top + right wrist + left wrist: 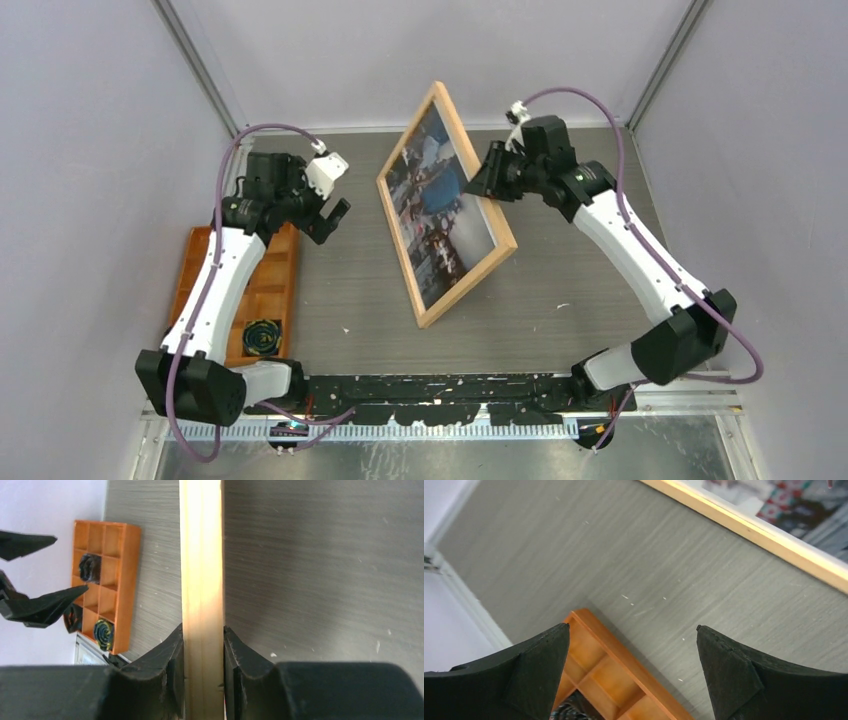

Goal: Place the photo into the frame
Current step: Turn over the photo frame at the center of the board.

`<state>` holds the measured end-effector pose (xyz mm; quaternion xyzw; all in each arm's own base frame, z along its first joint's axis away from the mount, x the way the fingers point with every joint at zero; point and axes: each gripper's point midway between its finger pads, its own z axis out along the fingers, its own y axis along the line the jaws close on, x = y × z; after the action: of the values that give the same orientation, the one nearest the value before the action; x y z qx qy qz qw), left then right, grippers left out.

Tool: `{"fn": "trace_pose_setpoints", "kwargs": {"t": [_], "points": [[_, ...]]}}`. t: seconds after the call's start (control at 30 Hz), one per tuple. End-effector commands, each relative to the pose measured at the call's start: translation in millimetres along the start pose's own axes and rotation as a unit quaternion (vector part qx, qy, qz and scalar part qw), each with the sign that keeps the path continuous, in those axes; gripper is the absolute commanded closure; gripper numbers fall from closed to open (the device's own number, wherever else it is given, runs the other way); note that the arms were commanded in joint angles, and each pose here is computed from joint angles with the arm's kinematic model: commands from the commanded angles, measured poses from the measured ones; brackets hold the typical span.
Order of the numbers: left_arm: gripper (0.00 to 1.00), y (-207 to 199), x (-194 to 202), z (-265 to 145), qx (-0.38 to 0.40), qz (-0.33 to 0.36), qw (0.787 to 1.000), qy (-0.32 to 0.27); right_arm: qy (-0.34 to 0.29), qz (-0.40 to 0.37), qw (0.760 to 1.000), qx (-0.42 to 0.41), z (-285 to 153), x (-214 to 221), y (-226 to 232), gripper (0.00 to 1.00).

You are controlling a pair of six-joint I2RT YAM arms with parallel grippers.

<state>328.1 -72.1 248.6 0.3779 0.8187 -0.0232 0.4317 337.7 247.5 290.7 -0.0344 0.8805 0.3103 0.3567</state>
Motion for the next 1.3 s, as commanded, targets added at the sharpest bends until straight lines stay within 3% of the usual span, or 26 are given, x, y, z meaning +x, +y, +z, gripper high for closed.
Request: {"fn": "trace_pose_setpoints", "kwargs": {"t": [0.0, 0.27, 0.53, 0.8, 0.93, 1.27], "points": [[0.0, -15.8, 23.5, 17.3, 0.033, -0.031, 0.999, 0.029, -0.002, 0.071, 0.997, -0.039, -17.3, 25.1, -15.5, 0.96], [0.0, -25.5, 71.5, 71.7, 0.059, -0.075, 0.99, 0.105, -0.013, 0.124, 0.992, 0.008, 6.7, 98.4, -96.9, 0.96], [0.0, -30.9, 80.8, 91.3, 0.054, -0.109, 0.988, 0.095, 0.012, 0.114, 0.991, 0.07, 33.5, 141.5, -147.7, 0.95], [0.0, -34.3, 84.9, 101.8, 0.048, -0.135, 0.986, 0.084, 0.025, 0.119, 0.984, 0.131, 55.4, 174.3, -190.3, 0.88], [0.0, -33.9, 86.2, 104.8, 0.042, -0.143, 0.985, 0.081, 0.028, 0.121, 0.981, 0.149, 63.9, 183.3, -203.7, 0.83], [0.0, -35.7, 92.7, 108.7, 0.033, -0.154, 0.984, 0.078, 0.027, 0.122, 0.975, 0.185, 64.5, 183.8, -217.3, 0.6]]}}
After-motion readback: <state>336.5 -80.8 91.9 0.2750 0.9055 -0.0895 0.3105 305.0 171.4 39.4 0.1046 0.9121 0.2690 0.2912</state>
